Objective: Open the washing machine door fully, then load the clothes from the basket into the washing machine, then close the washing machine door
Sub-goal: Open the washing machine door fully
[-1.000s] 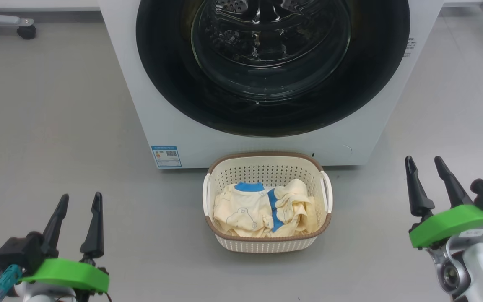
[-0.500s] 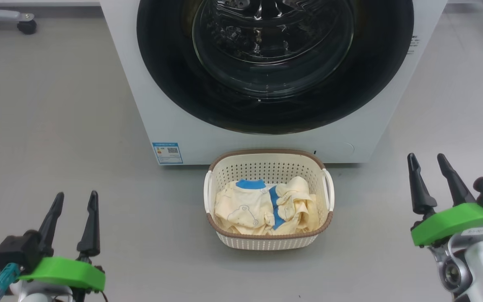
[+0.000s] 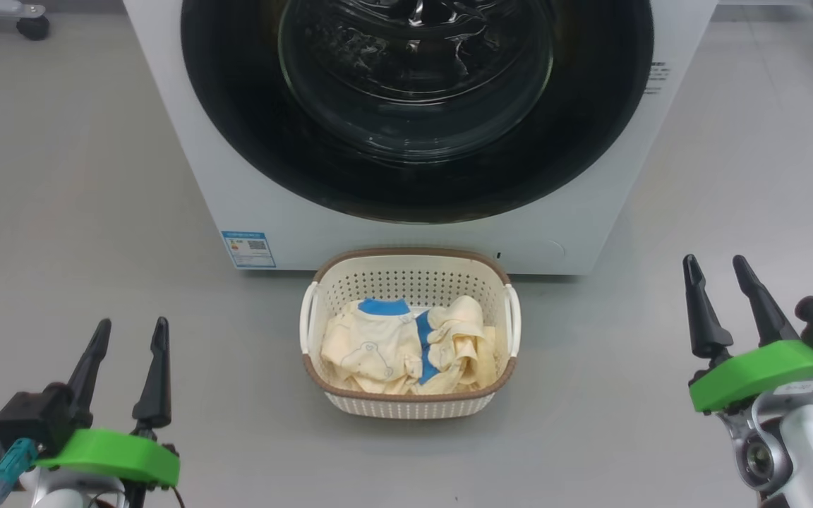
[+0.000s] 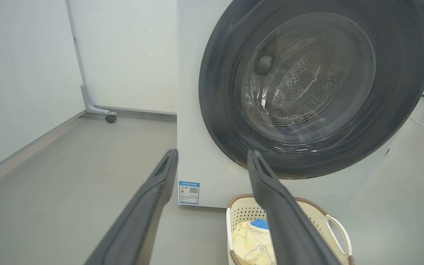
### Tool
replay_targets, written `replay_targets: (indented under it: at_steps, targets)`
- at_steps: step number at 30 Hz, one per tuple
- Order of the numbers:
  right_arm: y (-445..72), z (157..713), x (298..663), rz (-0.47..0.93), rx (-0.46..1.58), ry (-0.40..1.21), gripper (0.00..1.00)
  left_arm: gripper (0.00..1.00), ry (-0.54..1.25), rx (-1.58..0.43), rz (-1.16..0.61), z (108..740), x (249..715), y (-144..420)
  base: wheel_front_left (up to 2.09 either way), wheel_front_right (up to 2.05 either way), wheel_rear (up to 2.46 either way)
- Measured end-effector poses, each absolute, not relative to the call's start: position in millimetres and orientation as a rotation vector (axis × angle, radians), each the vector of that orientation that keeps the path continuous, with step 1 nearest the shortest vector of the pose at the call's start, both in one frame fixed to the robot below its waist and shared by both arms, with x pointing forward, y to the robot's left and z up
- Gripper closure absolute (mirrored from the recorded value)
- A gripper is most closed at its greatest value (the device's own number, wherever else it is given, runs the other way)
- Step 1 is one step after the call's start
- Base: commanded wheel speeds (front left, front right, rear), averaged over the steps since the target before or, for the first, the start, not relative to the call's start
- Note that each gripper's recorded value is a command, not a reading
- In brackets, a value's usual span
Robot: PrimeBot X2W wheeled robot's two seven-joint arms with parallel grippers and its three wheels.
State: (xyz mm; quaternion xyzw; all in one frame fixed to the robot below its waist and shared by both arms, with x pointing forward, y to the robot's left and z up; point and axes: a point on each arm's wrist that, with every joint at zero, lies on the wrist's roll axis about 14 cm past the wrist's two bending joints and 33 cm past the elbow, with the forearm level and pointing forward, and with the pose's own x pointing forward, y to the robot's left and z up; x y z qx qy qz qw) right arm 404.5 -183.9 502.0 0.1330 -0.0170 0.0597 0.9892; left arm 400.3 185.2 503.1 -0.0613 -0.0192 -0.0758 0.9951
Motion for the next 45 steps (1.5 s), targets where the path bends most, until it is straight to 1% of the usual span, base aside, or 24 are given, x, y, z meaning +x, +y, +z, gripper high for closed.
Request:
replay_targets:
  at_steps: [19, 22, 25, 32, 40, 41, 42, 43, 45]
  targets:
    - [-187.7, 499.3, 405.2, 0.108, 0.263, -0.029, 0.0, 0.0, -0.038, -0.123, -0.164, 502.7, 404.3, 180.7, 1.23, 1.23, -2.46]
    - [-188.5, 499.9, 405.5, 0.106, 0.263, -0.031, 0.0, 0.0, -0.042, -0.185, -0.163, 504.0, 404.8, 177.0, 1.18, 1.18, -2.35]
    - [-189.7, 500.8, 405.5, 0.103, 0.263, -0.034, 0.0, 0.0, -0.042, -0.191, -0.171, 504.1, 404.5, 174.9, 0.95, 0.95, -1.9]
    - [-188.9, 502.3, 406.0, 0.105, 0.263, -0.038, 0.0, 0.0, -0.049, -0.186, -0.175, 507.3, 405.7, 174.8, 0.56, 0.56, -1.11]
    - [-183.0, 500.2, 409.7, 0.119, 0.265, -0.03, 0.0, 0.0, -0.045, -0.188, -0.171, 505.4, 404.6, 175.6, 0.06, 0.06, -0.12]
    - [-182.0, 501.1, 411.2, 0.122, 0.266, -0.033, 0.22, 0.0, -0.045, -0.19, -0.172, 505.2, 404.6, 175.0, 0.0, 0.0, 0.0]
    - [-180.6, 502.8, 413.4, 0.124, 0.27, -0.037, 0.46, 0.0, -0.044, -0.192, -0.172, 505.0, 404.5, 174.5, 0.0, 0.0, 0.0]
    - [-178.9, 504.4, 415.6, 0.126, 0.278, -0.042, 0.66, 0.0, -0.044, -0.199, -0.17, 504.7, 404.6, 174.2, 0.0, 0.0, 0.0]
    - [-175.7, 508.7, 420.8, 0.121, 0.331, -0.055, 1.0, 0.0, -0.041, -0.21, -0.169, 503.2, 404.5, 172.4, 0.0, 0.0, 0.0]
